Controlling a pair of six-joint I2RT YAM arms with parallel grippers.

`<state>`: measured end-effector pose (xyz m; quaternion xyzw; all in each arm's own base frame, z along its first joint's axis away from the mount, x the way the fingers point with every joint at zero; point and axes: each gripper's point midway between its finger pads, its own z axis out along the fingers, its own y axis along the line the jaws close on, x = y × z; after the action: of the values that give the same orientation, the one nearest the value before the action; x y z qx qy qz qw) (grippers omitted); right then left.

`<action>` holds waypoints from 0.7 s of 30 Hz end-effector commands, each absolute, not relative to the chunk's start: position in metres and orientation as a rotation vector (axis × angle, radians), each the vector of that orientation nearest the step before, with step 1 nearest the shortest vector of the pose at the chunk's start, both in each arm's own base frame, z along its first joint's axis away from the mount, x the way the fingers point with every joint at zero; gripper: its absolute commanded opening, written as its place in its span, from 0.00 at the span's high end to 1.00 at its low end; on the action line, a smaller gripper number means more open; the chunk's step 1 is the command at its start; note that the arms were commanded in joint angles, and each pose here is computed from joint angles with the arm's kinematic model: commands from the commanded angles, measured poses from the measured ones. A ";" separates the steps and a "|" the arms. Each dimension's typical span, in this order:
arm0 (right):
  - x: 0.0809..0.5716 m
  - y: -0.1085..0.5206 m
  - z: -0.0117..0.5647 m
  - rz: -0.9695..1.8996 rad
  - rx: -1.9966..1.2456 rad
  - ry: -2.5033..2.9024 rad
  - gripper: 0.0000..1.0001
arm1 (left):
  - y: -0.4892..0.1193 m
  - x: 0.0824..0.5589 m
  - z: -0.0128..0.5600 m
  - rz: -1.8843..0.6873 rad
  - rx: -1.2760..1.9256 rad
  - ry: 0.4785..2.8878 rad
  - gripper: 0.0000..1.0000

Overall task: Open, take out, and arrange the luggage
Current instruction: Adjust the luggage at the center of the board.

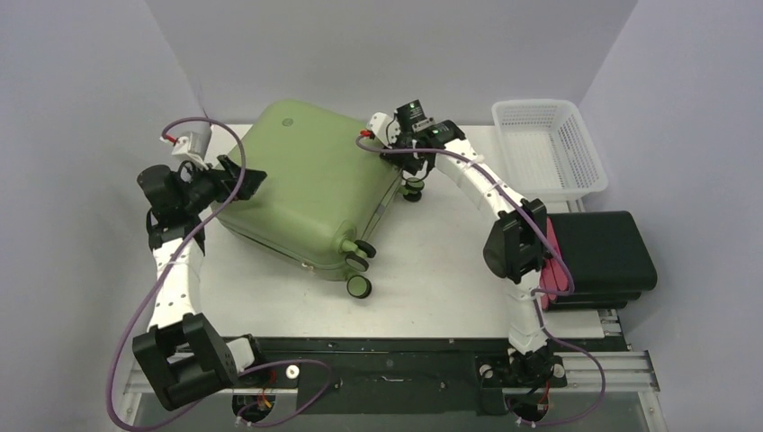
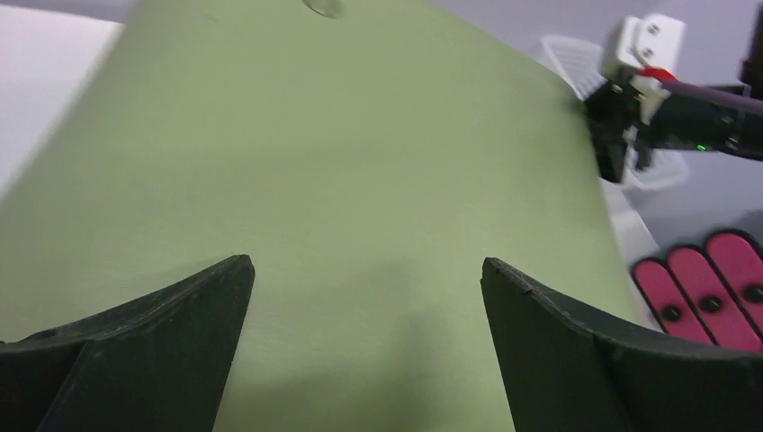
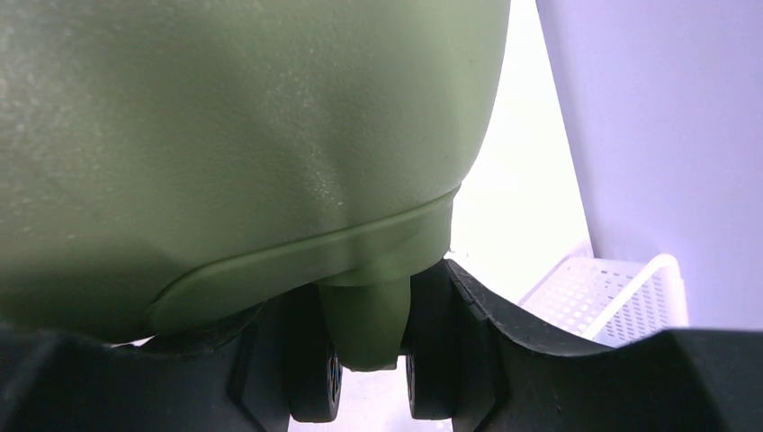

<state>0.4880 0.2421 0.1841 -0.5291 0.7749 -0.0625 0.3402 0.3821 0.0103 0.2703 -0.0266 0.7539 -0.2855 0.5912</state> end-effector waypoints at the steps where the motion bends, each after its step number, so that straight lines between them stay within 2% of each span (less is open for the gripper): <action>1: 0.521 0.263 0.294 -0.306 -0.942 1.779 0.76 | -0.030 0.347 0.250 -0.894 -0.025 1.866 0.04; 3: 0.521 0.250 0.308 -0.377 -0.932 1.762 0.62 | -0.032 0.345 0.250 -0.907 -0.026 1.869 0.04; 4: 0.521 0.243 0.312 -0.411 -0.936 1.756 0.50 | -0.032 0.344 0.251 -0.907 -0.023 1.868 0.04; 6: 0.517 0.223 0.325 -0.460 -0.910 1.755 0.38 | -0.032 0.343 0.254 -0.894 -0.009 1.864 0.04; 8: 0.509 0.203 0.334 -0.475 -0.905 1.770 0.31 | -0.033 0.340 0.257 -0.880 0.019 1.862 0.04; 15: 0.443 0.155 0.348 -0.326 -0.861 1.855 0.21 | -0.026 0.344 0.259 -0.678 0.129 1.864 0.04; 21: 0.338 0.191 0.310 0.008 -0.986 1.849 0.19 | 0.000 0.360 0.265 -0.621 -0.012 1.838 0.04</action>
<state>0.4042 0.1475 0.3188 -0.3726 0.7851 -0.0986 0.4848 0.3508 -0.0245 0.2644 0.0510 0.7720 -0.2923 0.5621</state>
